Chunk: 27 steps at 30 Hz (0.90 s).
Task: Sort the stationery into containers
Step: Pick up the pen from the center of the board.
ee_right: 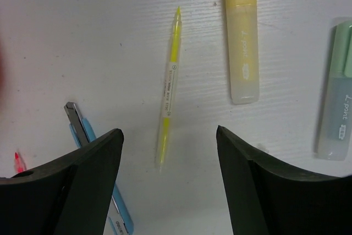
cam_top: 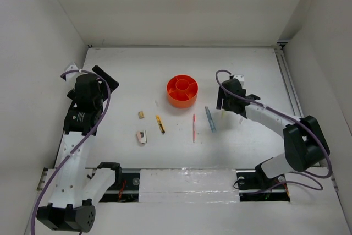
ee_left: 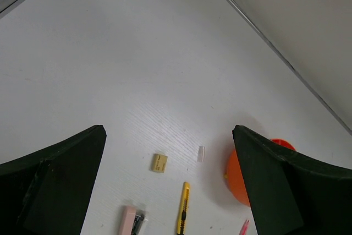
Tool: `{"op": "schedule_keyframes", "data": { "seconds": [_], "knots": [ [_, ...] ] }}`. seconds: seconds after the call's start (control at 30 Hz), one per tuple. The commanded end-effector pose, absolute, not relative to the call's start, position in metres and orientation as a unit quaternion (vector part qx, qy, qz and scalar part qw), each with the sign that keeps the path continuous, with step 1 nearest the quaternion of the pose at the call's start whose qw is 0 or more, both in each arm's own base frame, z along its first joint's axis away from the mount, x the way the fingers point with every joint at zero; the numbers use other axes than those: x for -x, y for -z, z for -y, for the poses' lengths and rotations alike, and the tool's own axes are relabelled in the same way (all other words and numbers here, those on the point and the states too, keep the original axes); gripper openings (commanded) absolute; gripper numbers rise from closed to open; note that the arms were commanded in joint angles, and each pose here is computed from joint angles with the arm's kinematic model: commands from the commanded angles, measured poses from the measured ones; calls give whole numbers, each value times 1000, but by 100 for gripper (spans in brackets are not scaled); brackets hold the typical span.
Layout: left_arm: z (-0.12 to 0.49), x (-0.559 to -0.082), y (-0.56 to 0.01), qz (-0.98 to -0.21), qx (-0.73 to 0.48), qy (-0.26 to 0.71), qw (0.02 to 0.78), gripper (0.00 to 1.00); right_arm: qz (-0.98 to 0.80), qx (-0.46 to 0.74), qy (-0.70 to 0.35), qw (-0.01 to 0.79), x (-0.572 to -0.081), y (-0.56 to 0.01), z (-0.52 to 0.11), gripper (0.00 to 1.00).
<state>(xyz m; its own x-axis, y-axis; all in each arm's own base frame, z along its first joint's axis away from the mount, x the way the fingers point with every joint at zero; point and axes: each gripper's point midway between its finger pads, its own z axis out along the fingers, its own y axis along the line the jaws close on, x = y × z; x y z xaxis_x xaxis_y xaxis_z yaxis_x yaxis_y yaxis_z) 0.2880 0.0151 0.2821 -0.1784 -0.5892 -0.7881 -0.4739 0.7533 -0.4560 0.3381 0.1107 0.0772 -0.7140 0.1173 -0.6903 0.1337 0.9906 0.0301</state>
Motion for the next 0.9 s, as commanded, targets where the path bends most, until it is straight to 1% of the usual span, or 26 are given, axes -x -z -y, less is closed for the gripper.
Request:
{"op": "schedule_keyframes", "data": {
  "seconds": [0.0,0.1,0.13,0.2,0.23,0.4,0.43,0.47,0.57,0.77,0.87],
  "knots": [
    [-12,-292,-287,-763,335,64,549,100,-918,-80,-7,390,-351,-76,-116,74],
    [-12,-292,-287,-763,335,64,549,100,-922,-82,2,378,-356,-66,-115,73],
    [-12,-292,-287,-763,335,64,549,100,-925,-86,4,369,-355,-58,-115,70],
    [-12,-292,-287,-763,335,64,549,100,-927,-94,8,363,-355,-53,-112,69],
    [-12,-292,-287,-763,335,64,549,100,-927,-94,8,363,-355,-53,-112,66],
    [-12,-292,-287,-763,335,64,549,100,-930,-87,4,357,-357,-52,-118,65],
    [-12,-292,-287,-763,335,64,549,100,-932,-86,6,352,-357,-51,-118,64],
    [-12,-292,-287,-763,335,64,549,100,-932,-86,6,352,-357,-51,-118,58],
    [-12,-292,-287,-763,335,64,549,100,-941,-75,5,331,-353,-45,-122,57],
    [-16,-290,-290,-758,339,59,555,100,-945,-67,7,319,-357,-45,-125,57],
    [-16,-290,-294,-755,339,60,558,100,-950,-64,-7,304,-356,-41,-126,56]
  ]
}}
